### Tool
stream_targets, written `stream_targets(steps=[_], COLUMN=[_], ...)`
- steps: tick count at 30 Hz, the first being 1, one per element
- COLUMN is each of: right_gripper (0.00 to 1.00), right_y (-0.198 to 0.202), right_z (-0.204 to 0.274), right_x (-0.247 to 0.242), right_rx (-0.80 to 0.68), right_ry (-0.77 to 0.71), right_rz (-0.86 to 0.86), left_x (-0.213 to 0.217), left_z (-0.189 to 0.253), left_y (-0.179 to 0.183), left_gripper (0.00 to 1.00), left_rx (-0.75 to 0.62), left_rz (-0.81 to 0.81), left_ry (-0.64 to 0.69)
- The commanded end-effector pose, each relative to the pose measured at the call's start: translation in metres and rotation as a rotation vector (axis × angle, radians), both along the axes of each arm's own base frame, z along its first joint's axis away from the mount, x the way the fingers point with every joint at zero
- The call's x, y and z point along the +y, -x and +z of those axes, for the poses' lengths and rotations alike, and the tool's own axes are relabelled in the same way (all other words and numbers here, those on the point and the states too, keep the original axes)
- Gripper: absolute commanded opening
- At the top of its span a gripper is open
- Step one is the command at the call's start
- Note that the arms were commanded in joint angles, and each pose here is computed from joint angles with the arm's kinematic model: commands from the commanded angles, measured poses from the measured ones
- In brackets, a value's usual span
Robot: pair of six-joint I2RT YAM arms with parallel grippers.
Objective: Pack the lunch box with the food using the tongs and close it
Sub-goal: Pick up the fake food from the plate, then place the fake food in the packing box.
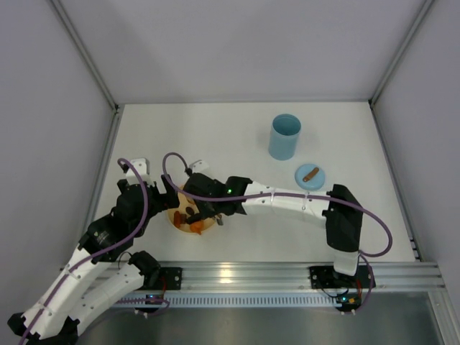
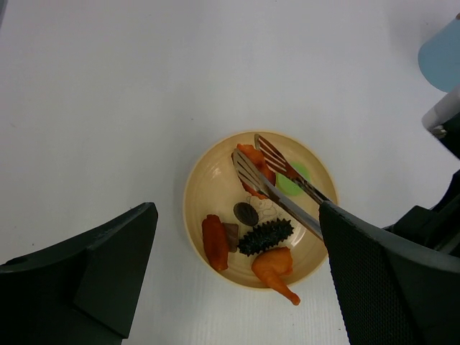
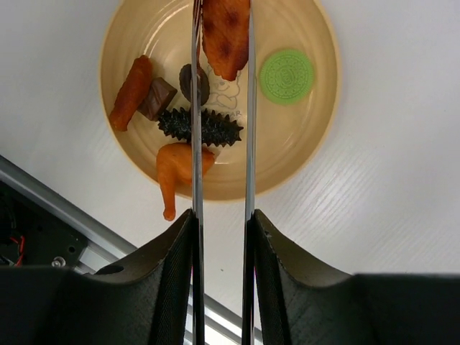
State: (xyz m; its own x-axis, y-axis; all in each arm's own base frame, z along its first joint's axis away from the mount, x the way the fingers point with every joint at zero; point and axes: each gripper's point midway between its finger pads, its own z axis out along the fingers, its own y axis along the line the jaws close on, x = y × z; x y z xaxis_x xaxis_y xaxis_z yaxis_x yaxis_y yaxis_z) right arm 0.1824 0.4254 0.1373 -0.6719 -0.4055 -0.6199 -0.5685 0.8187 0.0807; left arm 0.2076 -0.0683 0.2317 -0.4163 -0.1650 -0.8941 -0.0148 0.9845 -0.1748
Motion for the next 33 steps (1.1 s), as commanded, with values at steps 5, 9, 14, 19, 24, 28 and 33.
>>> stream_targets(steps=[5,9,14,19,24,28,33], right_gripper=[0.34,0.34,0.34,0.34,0.34,0.34,0.35], right_y=[-0.008,-0.01,-0.015,-0.018,-0.024,-0.043,-0.079], right_z=[0.052,0.058,0.068,0.082,0.098,0.116,0.148], right_x=[-0.014,-0.02,-0.031,-0.044,-0.063,-0.09,-0.144], right_rx=[-0.075,-0.084,-0.1,-0.113,-0.14,-0.161,-0.211], right_ry=[-0.088,-0.088,-0.104,-0.123,-0.134,-0.159,-0.186], right_rz=[-0.035,-0.043,-0.062,-0.077,-0.104,-0.162,-0.269], left_x=[0.0,0.001,0.001,0.001,0.001,0.001,0.0], left_z=[0.004,0.004,0.004,0.004,0.005,0.004,0.005], left_y=[-0.001,-0.001,-0.001,-0.001,-0.001,-0.001,-0.001], left_gripper=[0.99,0.99,0.99,0.99,0.99,0.99,0.99], left_rx=[-0.018,-0.017,-0.018,-0.018,-0.02,-0.018,-0.02], left_rz=[0.007,0.008,0.01,0.01,0.01,0.009,0.008], left_ry=[0.011,0.009,0.01,0.01,0.012,0.011,0.011])
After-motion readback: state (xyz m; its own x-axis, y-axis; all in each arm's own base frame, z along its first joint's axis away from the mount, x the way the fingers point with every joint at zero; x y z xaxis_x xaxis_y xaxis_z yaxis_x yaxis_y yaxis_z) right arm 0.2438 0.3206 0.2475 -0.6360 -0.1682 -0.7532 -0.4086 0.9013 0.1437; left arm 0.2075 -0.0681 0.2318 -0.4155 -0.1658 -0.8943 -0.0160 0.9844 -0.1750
